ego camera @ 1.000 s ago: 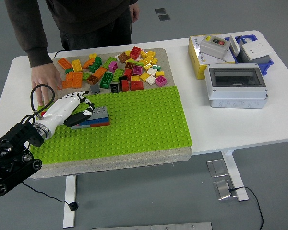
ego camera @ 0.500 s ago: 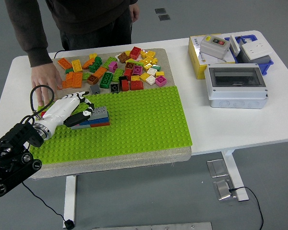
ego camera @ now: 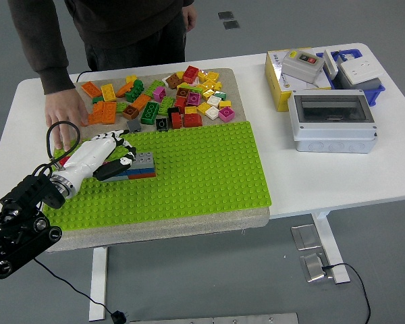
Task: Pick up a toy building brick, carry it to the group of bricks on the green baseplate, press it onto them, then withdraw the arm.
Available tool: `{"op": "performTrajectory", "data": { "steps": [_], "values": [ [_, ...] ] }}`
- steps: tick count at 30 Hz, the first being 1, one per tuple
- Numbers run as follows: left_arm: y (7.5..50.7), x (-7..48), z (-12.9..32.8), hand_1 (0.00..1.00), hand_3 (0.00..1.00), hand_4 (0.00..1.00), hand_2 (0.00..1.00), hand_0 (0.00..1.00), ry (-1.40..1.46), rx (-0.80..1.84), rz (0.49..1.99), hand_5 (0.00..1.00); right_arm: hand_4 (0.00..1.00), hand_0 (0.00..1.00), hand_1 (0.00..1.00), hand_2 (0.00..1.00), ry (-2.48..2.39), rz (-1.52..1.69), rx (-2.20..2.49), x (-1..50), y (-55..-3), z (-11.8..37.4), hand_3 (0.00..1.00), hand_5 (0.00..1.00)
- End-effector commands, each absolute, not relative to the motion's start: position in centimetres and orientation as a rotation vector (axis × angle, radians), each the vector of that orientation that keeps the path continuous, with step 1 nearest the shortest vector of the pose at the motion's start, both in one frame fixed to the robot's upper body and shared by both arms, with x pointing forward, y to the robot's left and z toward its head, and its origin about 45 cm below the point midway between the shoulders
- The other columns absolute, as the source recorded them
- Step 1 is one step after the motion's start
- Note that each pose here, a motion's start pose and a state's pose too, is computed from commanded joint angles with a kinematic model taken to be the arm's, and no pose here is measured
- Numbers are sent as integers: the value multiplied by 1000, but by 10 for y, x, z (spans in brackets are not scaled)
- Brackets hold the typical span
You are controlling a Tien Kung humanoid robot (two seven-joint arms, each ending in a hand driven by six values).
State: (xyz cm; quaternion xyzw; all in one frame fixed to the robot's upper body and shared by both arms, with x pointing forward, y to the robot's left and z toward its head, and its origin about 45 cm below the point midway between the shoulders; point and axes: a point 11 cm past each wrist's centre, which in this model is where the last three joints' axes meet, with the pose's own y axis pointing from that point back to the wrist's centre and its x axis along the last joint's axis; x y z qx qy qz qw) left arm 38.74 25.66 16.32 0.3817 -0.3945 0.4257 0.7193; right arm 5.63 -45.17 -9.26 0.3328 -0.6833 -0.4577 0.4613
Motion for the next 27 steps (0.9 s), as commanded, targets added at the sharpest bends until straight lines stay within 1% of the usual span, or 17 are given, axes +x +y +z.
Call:
{"op": "performTrajectory", "data": {
  "steps": [15,27],
  "values": [
    [258,385,157,998,607,362,980,998,-862,854,948,998,675,650,620,584,-1675,-1129,818,54,-450,-94,584,998],
    [264,385,156,998,611,367,980,998,-846,852,981,992,675,649,620,585,-1675,-1129,821,55,-449,-94,584,998]
  ]
}}
